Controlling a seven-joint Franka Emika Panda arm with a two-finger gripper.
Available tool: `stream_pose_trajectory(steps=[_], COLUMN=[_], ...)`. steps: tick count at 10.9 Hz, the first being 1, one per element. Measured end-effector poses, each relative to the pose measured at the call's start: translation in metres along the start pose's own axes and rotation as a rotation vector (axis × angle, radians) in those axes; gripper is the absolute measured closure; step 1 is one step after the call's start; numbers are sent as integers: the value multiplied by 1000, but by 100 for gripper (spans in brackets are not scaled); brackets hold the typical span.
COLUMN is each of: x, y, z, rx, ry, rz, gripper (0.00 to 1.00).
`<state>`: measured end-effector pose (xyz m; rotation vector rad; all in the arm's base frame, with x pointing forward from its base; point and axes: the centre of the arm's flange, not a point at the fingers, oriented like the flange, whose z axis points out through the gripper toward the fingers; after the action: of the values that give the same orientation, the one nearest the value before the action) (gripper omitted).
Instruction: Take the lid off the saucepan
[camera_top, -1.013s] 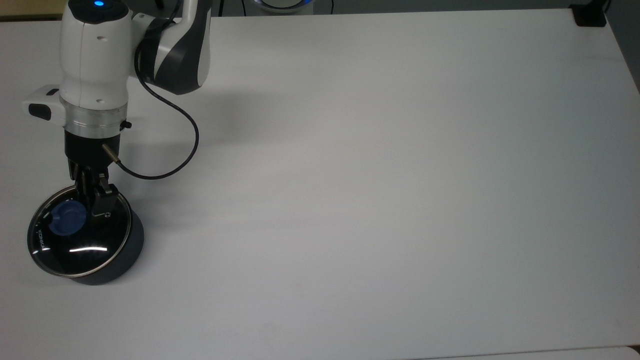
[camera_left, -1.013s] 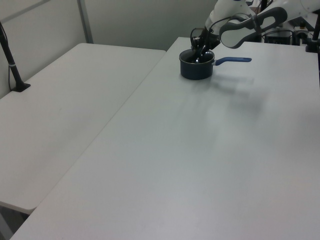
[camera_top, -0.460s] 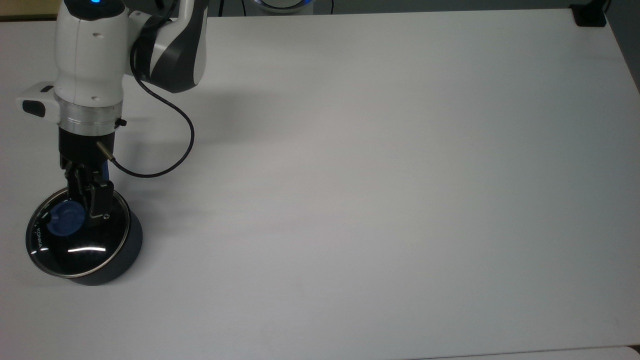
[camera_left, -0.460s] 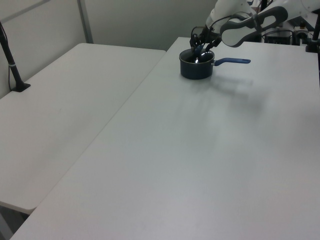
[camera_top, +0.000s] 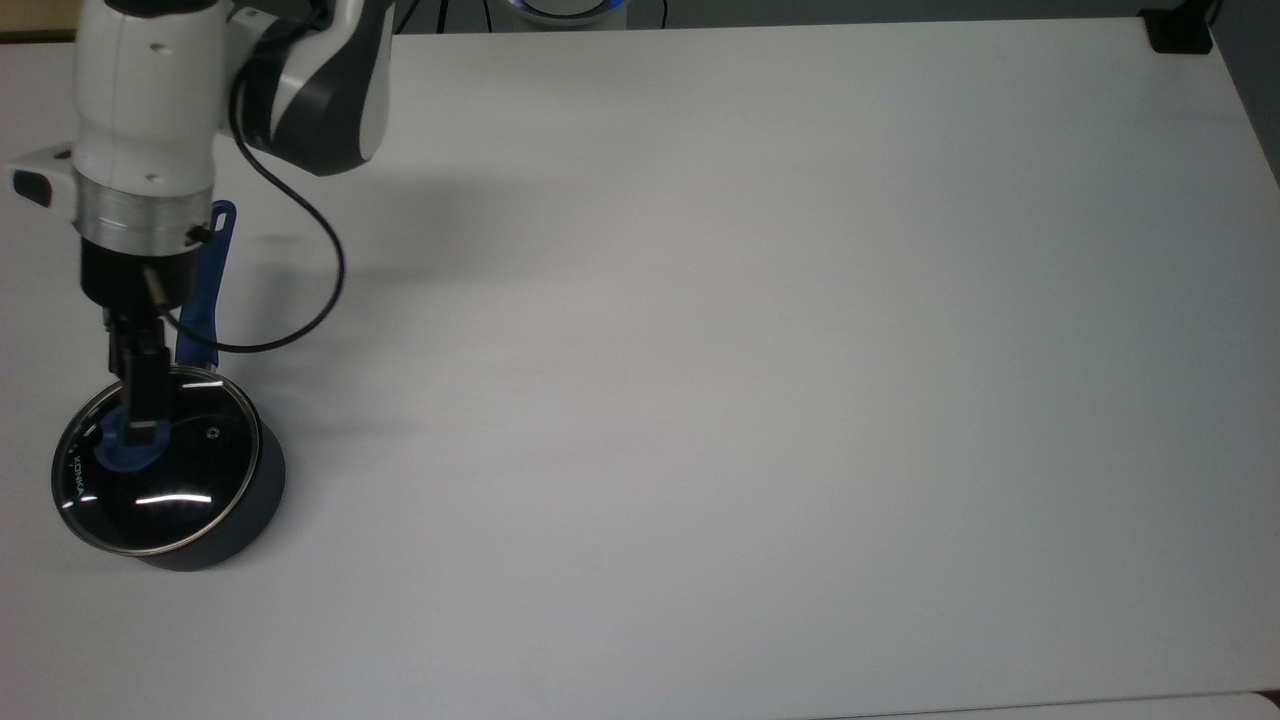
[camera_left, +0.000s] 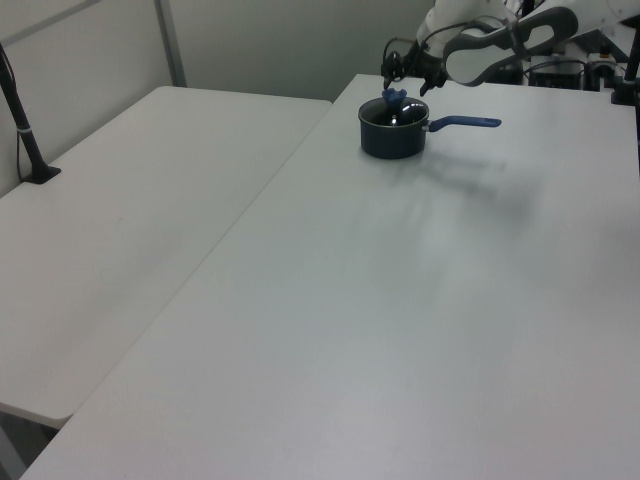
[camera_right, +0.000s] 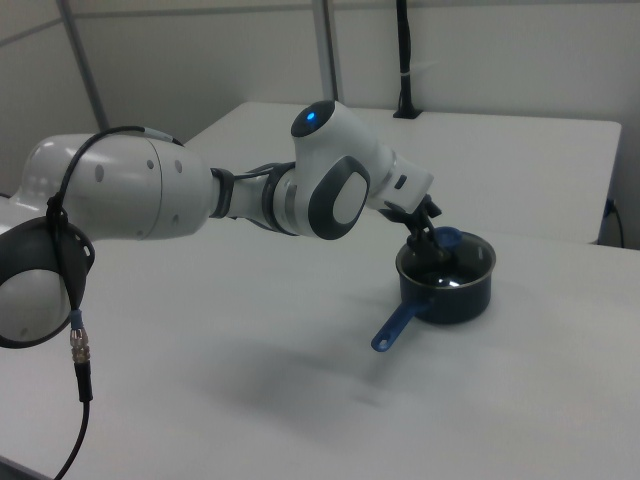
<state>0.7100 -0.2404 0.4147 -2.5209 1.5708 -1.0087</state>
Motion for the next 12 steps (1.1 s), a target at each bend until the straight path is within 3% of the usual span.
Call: stream_pose_trajectory(steps=[3,10,12], x=[12,2,0], y=[1,-7,-9], z=[-3,29,34], rx=[7,4,2], ry=[18,10,14], rz=[140,154,144], gripper=[0,0,7])
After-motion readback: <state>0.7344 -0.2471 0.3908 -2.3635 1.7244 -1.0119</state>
